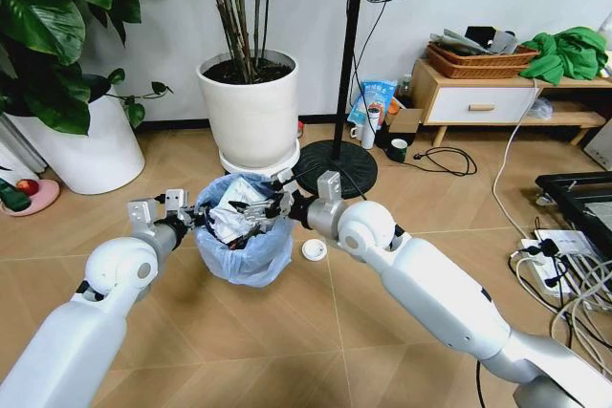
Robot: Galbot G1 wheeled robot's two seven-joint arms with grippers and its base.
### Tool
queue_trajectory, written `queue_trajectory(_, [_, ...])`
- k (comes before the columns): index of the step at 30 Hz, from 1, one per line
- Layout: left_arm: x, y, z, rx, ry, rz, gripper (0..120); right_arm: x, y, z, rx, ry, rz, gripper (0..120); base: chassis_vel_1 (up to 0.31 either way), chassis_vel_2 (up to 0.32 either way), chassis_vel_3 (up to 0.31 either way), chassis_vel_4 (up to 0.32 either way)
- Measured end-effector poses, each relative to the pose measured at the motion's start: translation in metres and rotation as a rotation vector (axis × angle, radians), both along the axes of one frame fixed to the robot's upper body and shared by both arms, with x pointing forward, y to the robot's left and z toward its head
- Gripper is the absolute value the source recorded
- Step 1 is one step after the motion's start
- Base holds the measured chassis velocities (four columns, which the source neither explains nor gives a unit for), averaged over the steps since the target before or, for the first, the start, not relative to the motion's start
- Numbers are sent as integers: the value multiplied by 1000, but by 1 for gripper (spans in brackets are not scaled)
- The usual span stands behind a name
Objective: Pick up the trash bin and place the garbage on the floor into it.
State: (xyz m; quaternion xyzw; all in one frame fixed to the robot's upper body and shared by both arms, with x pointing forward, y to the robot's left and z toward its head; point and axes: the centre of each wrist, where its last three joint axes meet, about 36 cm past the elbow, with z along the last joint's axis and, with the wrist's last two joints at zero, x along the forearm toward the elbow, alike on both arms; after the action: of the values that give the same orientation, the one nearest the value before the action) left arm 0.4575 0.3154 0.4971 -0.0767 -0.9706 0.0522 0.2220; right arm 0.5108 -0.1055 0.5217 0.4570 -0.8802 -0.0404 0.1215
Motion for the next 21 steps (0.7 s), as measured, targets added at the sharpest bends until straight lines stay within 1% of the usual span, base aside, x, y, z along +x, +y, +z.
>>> queue_trajectory(5, [-1,1,-1,-4,1,5,0,2,-6,6,9,-9,-30,100,0,0,0,0])
queue_trajectory(8, [-2,4,-2,-4,3,13,0,5,-13,9,21,-11,-66,100,0,0,0,0])
queue_trajectory(9, [-3,7,-2,-2,3,18,0,7,-20,10,22,-12,-87,100,0,0,0,0])
queue_trajectory(10, [-4,9,-2,-1,3,24,0,10,-29,9,19,-16,-115,100,0,0,0,0])
queue_trajectory(11, [-6,14,-1,0,2,31,0,13,-45,7,11,-21,-161,100,0,0,0,0])
queue_trajectory(12, [-6,14,-1,0,2,31,0,13,-45,7,11,-21,-161,100,0,0,0,0])
queue_trajectory(14, [-9,20,-1,1,2,42,0,17,-72,2,-5,-29,-243,100,0,0,0,0])
queue_trajectory(15, [-9,20,-1,1,2,42,0,17,-72,2,-5,-29,-243,100,0,0,0,0])
queue_trajectory(18, [-14,30,-1,1,0,57,0,21,-111,-13,-43,-23,-358,100,0,0,0,0])
queue_trajectory(19, [-14,30,-1,1,0,57,0,21,-111,-13,-43,-23,-358,100,0,0,0,0])
queue_trajectory(20, [-16,33,0,3,-2,61,0,22,-124,-22,-69,-21,-395,100,0,0,0,0])
queue_trajectory(21, [-20,38,1,9,-3,67,0,22,-156,-54,-154,-22,-454,100,0,0,0,0])
